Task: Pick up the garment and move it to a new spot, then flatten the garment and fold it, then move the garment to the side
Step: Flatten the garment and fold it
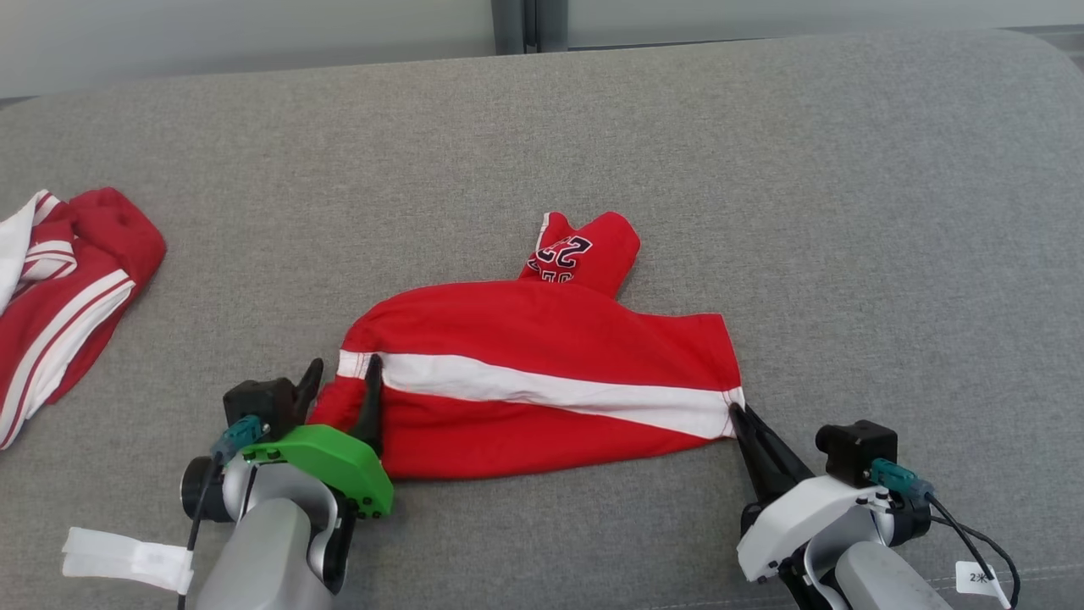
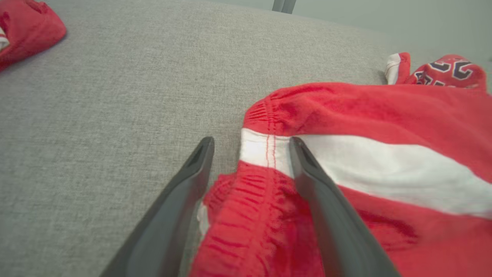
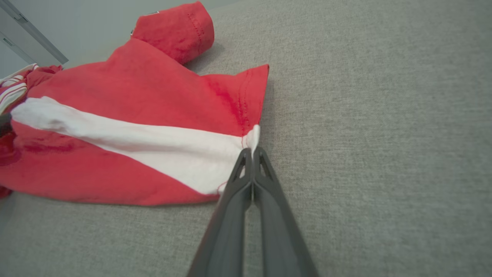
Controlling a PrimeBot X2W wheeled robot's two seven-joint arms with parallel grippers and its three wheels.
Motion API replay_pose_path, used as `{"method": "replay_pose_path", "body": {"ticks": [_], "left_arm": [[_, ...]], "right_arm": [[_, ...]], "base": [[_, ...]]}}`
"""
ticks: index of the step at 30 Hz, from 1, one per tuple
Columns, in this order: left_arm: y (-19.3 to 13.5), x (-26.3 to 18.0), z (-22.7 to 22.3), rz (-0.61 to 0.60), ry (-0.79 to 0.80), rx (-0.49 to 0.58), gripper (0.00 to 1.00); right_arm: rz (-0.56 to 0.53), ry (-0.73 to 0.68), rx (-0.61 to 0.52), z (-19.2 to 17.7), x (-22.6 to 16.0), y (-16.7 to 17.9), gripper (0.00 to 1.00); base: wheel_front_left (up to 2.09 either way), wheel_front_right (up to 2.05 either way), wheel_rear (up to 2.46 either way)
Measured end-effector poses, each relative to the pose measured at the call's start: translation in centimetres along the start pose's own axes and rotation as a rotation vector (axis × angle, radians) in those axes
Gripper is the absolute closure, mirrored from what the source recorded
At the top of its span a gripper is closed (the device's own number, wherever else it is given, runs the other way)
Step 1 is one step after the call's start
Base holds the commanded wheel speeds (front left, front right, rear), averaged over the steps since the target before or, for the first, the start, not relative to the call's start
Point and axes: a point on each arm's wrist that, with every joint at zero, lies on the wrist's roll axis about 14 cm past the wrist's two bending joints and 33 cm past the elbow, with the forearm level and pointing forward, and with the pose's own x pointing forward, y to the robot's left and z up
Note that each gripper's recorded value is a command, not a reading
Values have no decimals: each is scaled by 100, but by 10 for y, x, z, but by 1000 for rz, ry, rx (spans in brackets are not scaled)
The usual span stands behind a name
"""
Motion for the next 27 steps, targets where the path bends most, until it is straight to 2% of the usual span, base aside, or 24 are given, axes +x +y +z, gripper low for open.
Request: {"method": "replay_pose_path", "body": {"ticks": [4,8,9,11,12,13,14,18,27], "left_arm": [[-11,0,-6,-33,20,-25,0],[-6,-1,-6,-31,26,-36,1],[-6,-2,-7,-31,30,-37,12],[-6,-2,-9,-33,38,-45,53],[-7,-2,-10,-35,43,-49,61],[-8,-2,-10,-40,46,-48,75],[-9,-2,-10,-44,47,-48,100],[-10,-1,-8,-55,48,-53,100],[-13,2,32,-87,-71,-51,100]], "right_arm": [[3,1,-3,0,0,1,100],[4,0,-7,0,0,2,100],[4,0,-8,0,0,2,100],[2,-3,-6,1,0,2,100],[2,-3,-6,1,0,2,100],[1,-4,-6,1,-1,2,100],[0,-5,-7,1,-1,2,100],[-1,-8,-7,2,-1,2,100],[-11,-43,3,12,-1,0,100]], "base": [[0,0,0],[0,0,0],[0,0,0],[0,0,0],[0,0,0],[0,0,0],[0,0,0],[0,0,0],[0,0,0]]}}
